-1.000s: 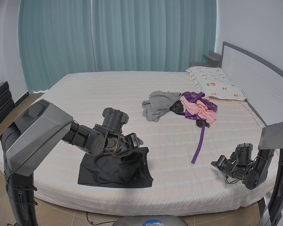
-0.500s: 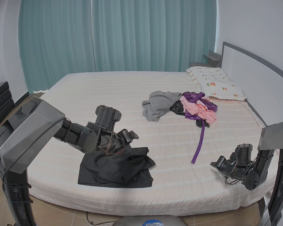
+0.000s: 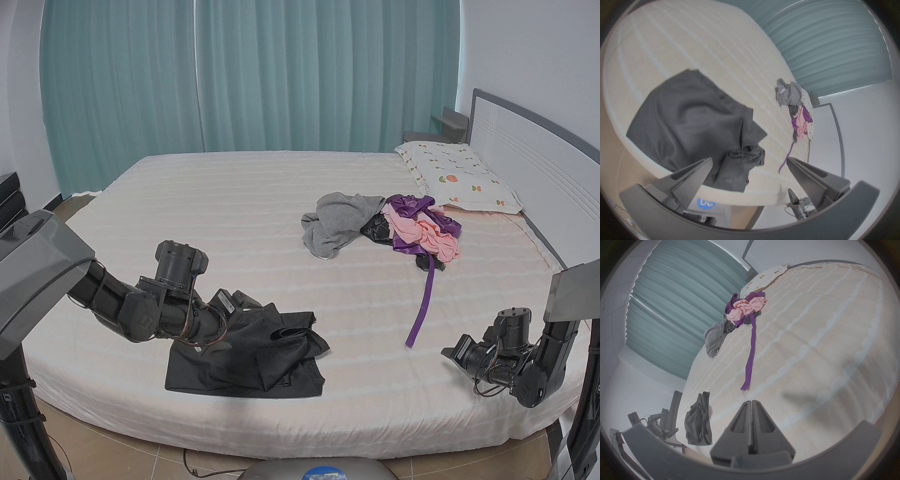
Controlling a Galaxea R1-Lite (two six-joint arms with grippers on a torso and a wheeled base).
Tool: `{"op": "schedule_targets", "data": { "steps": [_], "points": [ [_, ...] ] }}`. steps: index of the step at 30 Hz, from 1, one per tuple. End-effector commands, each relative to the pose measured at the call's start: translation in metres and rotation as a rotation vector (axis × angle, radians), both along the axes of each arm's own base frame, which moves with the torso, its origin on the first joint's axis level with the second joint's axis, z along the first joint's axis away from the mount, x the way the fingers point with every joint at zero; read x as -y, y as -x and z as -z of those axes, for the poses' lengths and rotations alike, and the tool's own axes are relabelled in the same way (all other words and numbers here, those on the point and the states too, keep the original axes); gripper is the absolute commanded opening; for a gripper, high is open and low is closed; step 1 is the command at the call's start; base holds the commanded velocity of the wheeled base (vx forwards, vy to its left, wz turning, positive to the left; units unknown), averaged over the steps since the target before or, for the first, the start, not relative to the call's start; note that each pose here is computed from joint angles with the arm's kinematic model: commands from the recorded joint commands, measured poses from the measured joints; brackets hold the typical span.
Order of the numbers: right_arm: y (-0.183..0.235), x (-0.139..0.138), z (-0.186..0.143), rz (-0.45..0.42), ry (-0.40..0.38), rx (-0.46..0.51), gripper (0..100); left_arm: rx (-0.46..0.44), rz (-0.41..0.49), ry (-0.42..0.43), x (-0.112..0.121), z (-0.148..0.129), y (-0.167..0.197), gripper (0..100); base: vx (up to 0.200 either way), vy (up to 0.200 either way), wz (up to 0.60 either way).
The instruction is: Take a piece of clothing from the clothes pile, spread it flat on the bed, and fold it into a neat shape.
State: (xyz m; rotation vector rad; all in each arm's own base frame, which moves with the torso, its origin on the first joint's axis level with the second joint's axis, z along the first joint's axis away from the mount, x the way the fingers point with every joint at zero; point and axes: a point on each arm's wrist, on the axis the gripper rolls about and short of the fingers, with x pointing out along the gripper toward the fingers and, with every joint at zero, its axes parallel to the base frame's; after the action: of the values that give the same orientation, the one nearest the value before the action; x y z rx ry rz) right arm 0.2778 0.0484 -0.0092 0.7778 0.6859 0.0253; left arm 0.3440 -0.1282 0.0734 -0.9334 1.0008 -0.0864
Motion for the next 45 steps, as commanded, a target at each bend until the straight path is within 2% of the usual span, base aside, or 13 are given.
{"op": "schedule_targets", "data": {
  "steps": [1, 6, 11, 17, 22, 28, 34, 40, 45],
  "points": [
    [0.007, -0.018, -0.002, -0.029, 0.030, 0.006, 0, -0.022, -0.008, 0.088, -0.024, 0.009, 0.013, 100, 0.000, 0.200, 0.00],
    [0.010, -0.026, -0.003, -0.050, 0.038, 0.010, 0, 0.028, -0.027, 0.119, -0.039, 0.019, 0.015, 100, 0.000, 0.200, 0.00],
    [0.011, -0.028, -0.003, -0.049, 0.045, 0.008, 0, 0.028, 0.013, 0.168, -0.046, 0.029, 0.017, 100, 0.000, 0.200, 0.00],
    [0.014, -0.039, -0.010, -0.081, 0.048, 0.032, 0, 0.023, 0.031, 0.155, -0.044, 0.032, 0.021, 100, 0.000, 0.200, 0.00],
    [0.014, -0.047, -0.016, -0.060, 0.082, 0.068, 0, 0.029, 0.048, 0.144, -0.044, 0.033, 0.022, 100, 0.000, 0.200, 0.00],
    [0.000, -0.053, -0.027, -0.063, 0.108, 0.028, 0, 0.028, 0.050, 0.144, -0.044, 0.034, 0.022, 100, 0.000, 0.200, 0.00],
    [-0.011, -0.091, -0.046, -0.139, 0.134, 0.026, 0, 0.029, 0.053, 0.140, -0.043, 0.034, 0.022, 100, 0.000, 0.200, 0.00],
    [-0.007, -0.108, -0.031, -0.192, 0.164, -0.023, 0, 0.028, 0.052, 0.138, -0.043, 0.035, 0.022, 100, 0.000, 0.200, 0.00],
    [-0.013, -0.105, -0.019, -0.153, 0.237, -0.043, 0, 0.031, 0.064, 0.121, -0.039, 0.038, 0.021, 100, 0.000, 0.160, 0.00]
  ]
}}
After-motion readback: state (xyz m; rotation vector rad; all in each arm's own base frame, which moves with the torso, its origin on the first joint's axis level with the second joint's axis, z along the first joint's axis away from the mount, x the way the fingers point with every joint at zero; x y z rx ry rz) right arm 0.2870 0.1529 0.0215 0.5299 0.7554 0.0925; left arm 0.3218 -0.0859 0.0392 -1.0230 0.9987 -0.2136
